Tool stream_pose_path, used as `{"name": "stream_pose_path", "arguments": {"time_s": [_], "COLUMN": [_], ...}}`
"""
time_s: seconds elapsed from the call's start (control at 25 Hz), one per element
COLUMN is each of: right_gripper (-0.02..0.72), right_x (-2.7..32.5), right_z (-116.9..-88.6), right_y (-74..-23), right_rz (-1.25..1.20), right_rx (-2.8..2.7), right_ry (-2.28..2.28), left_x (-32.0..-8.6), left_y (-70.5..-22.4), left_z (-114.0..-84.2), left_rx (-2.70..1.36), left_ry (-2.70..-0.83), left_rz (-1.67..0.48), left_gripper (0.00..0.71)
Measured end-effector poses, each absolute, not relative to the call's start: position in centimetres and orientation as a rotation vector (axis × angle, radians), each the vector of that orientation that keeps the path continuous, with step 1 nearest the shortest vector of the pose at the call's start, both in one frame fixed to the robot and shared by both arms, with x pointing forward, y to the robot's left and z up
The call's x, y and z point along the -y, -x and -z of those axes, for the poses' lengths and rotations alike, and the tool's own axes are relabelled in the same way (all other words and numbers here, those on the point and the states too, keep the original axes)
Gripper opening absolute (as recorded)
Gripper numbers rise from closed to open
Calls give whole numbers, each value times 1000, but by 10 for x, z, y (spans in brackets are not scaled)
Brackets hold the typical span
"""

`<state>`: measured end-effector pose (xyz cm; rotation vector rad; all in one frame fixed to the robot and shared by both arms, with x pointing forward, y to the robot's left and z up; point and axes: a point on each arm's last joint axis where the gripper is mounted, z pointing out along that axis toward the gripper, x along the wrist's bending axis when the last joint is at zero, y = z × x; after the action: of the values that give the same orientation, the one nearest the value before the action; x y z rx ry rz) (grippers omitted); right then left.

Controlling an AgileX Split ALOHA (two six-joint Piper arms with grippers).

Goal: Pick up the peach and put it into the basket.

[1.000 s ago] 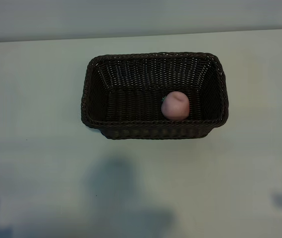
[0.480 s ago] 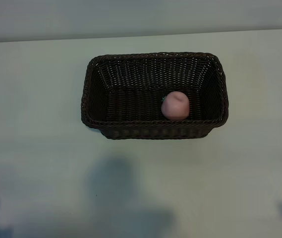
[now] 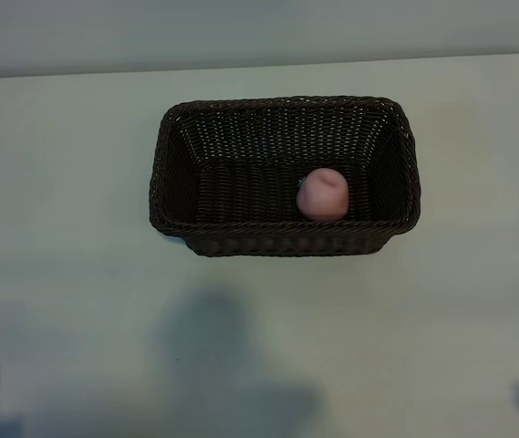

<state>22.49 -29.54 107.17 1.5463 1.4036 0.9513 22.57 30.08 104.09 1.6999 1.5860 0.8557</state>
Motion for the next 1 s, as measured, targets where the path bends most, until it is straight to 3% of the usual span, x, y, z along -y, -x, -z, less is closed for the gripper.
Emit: {"name": "stream_pose_path", "arguments": {"time_s": [0.16, 1.0], "right_gripper": [512, 512], "right_x": [296, 295], "right_z": [-1052, -1049], "right_y": [-233, -234], "right_rz": [-909, -926], "right_rx": [-1457, -1460], "right_ry": [-1609, -1636], "left_x": [-301, -301], "left_y": [-226, -226], "left_z": [-1041, -1041], "left_rx": [-1586, -1586], "left_ry": [-1700, -1700], "left_rz": [-856, -857], "left_gripper": [592, 592]}}
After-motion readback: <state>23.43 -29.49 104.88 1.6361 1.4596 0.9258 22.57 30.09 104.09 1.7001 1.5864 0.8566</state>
